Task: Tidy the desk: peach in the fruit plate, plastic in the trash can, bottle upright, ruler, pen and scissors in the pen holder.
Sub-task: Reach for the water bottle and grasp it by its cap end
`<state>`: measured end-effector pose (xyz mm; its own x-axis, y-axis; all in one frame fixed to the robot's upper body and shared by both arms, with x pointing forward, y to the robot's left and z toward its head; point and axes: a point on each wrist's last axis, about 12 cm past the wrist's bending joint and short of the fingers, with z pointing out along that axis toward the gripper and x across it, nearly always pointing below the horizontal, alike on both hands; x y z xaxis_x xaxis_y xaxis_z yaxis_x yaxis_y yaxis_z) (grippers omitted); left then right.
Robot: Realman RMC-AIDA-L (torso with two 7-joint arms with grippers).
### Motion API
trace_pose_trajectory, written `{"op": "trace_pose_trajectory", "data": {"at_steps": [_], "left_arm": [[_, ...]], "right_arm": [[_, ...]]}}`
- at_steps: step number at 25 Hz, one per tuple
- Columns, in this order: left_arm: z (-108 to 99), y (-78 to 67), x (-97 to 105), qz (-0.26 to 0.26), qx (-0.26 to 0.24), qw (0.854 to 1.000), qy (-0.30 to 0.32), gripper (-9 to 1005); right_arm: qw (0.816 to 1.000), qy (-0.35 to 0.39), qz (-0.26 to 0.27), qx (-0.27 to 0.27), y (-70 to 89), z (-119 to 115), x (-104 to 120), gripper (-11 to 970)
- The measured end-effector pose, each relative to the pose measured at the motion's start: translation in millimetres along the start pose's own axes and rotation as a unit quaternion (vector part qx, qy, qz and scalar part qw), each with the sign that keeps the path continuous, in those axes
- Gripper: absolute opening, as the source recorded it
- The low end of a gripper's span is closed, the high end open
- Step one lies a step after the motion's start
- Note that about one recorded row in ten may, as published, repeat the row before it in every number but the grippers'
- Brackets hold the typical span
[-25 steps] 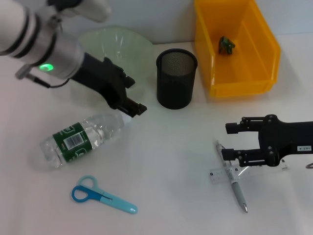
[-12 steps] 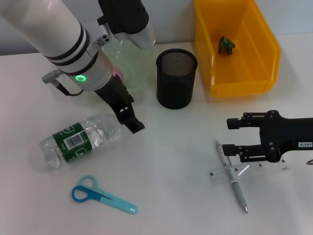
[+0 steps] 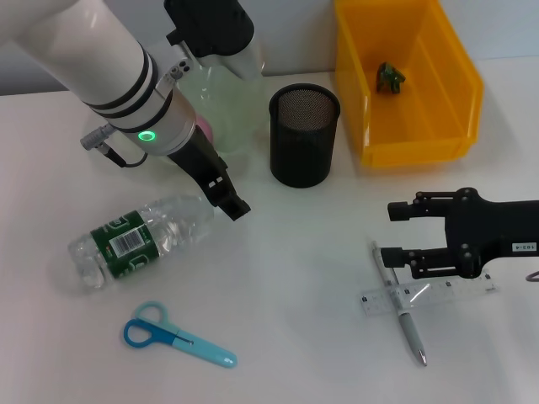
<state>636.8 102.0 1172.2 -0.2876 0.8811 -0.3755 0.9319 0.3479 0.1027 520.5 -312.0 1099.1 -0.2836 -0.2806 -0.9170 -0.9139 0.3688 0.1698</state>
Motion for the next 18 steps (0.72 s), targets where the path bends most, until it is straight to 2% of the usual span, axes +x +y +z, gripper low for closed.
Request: {"op": "trace_pose_trajectory", "data": {"at_steps": [18], "left_arm": [[21.4, 5.2, 17.1, -0.025, -0.019, 0.999, 0.012, 774]], "right_arm": [[1.000, -0.002, 0.000, -0.001, 0.5, 2.1, 0.0, 741]]}}
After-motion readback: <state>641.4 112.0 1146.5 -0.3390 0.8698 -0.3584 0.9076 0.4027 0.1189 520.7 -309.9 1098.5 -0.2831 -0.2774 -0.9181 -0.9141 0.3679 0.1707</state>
